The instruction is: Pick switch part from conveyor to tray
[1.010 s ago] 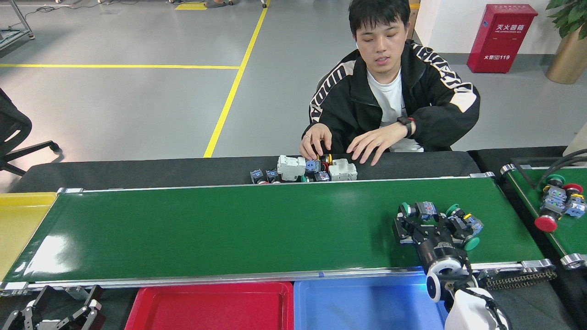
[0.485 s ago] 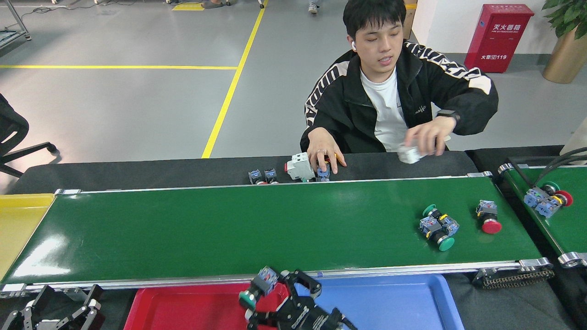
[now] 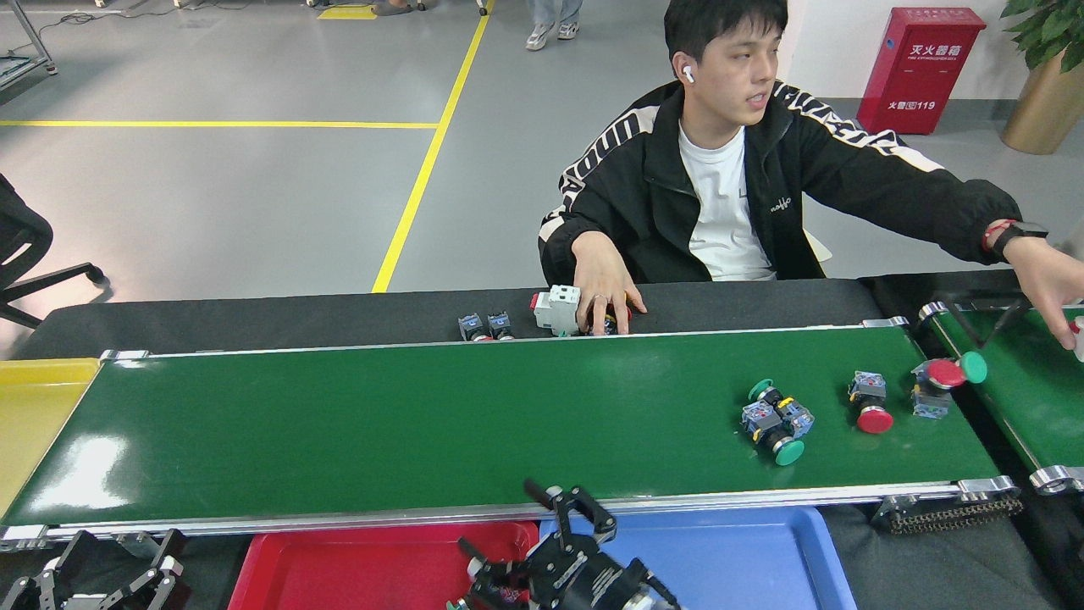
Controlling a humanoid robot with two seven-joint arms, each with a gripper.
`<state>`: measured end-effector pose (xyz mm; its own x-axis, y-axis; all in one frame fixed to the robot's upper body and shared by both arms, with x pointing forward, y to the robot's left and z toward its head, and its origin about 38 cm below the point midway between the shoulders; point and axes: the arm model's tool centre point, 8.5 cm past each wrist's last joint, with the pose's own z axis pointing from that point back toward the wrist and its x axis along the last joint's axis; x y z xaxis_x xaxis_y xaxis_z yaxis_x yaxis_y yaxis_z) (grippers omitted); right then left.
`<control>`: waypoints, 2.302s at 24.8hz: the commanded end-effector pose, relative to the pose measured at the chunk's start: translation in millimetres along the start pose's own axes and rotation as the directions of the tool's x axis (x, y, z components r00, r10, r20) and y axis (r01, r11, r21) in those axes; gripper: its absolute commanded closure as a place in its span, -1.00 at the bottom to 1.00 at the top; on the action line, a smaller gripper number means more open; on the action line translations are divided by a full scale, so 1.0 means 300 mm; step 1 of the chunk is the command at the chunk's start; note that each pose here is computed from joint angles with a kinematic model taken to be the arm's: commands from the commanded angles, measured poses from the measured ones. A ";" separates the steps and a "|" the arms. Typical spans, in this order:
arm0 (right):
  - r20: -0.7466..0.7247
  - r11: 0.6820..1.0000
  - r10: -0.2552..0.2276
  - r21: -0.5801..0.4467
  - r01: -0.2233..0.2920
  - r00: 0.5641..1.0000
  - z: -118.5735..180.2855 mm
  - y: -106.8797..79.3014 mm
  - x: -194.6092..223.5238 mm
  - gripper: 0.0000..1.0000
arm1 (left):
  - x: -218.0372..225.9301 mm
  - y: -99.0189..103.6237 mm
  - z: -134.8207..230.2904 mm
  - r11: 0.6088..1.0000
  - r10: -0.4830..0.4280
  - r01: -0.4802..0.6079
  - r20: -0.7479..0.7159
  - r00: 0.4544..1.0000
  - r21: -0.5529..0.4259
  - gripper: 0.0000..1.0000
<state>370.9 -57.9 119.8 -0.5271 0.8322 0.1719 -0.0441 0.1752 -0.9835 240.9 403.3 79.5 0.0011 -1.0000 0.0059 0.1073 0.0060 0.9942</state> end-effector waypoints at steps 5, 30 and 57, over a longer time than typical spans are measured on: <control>-0.393 0.993 -0.025 -0.115 -0.022 0.919 0.077 -0.095 -0.314 -1.00 | -0.006 0.008 0.018 1.000 -0.013 0.013 0.002 1.000 0.007 -1.00; -0.391 0.991 0.106 0.117 -0.065 0.914 0.099 0.162 -0.354 -1.00 | 0.004 0.006 0.030 1.000 -0.022 0.022 0.052 0.998 0.012 -1.00; -0.086 0.995 0.072 0.069 -0.066 0.994 -0.151 0.085 -0.212 0.80 | 0.007 0.012 0.016 1.000 -0.026 0.025 0.052 0.998 0.012 -1.00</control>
<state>443.7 -87.2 67.2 -0.3949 0.9124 0.1070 -0.1215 0.0636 -0.9906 235.1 398.7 77.2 -0.0560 -0.9984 0.0010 0.1109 -0.0052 0.9938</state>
